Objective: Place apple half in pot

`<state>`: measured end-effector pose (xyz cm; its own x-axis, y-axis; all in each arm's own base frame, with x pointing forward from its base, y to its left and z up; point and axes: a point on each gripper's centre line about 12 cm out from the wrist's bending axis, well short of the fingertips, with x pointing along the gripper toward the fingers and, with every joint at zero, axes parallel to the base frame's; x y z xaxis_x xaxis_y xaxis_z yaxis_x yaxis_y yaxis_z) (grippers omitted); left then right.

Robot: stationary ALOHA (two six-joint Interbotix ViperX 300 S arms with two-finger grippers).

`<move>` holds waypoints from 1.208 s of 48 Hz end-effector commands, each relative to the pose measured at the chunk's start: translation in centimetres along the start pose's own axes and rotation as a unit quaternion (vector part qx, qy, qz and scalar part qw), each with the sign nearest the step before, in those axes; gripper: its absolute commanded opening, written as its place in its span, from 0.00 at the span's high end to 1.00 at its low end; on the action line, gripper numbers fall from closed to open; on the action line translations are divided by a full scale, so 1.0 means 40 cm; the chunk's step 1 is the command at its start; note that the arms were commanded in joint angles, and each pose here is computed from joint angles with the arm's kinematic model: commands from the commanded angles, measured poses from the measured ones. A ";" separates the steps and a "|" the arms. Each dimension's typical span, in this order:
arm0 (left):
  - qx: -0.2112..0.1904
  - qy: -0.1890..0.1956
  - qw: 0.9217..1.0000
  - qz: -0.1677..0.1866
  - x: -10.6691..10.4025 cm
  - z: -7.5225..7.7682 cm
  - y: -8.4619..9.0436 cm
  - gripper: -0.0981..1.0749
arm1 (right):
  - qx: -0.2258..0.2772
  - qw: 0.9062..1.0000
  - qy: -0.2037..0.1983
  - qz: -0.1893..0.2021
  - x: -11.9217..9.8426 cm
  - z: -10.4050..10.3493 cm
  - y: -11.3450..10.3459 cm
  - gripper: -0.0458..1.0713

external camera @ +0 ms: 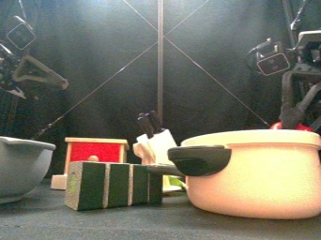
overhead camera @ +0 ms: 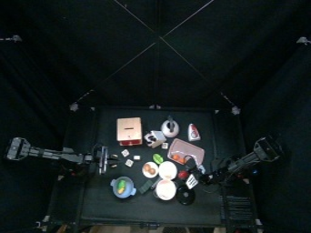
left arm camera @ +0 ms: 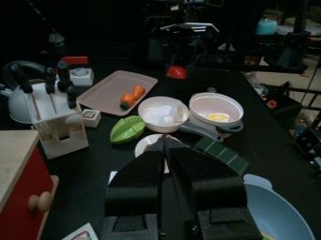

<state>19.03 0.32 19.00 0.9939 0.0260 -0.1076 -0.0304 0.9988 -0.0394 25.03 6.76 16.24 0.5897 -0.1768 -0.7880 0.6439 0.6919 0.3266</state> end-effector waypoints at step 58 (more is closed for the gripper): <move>-0.001 -0.011 1.000 0.008 0.007 0.017 0.008 0.49 | -0.474 0.874 -0.061 0.092 0.037 0.123 0.191 0.32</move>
<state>18.88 0.61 18.72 0.9925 0.0412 -0.1153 -0.0460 0.9982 -0.0392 32.82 7.82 19.16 0.6993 -0.0567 -0.7125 -0.1057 0.9777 -0.1815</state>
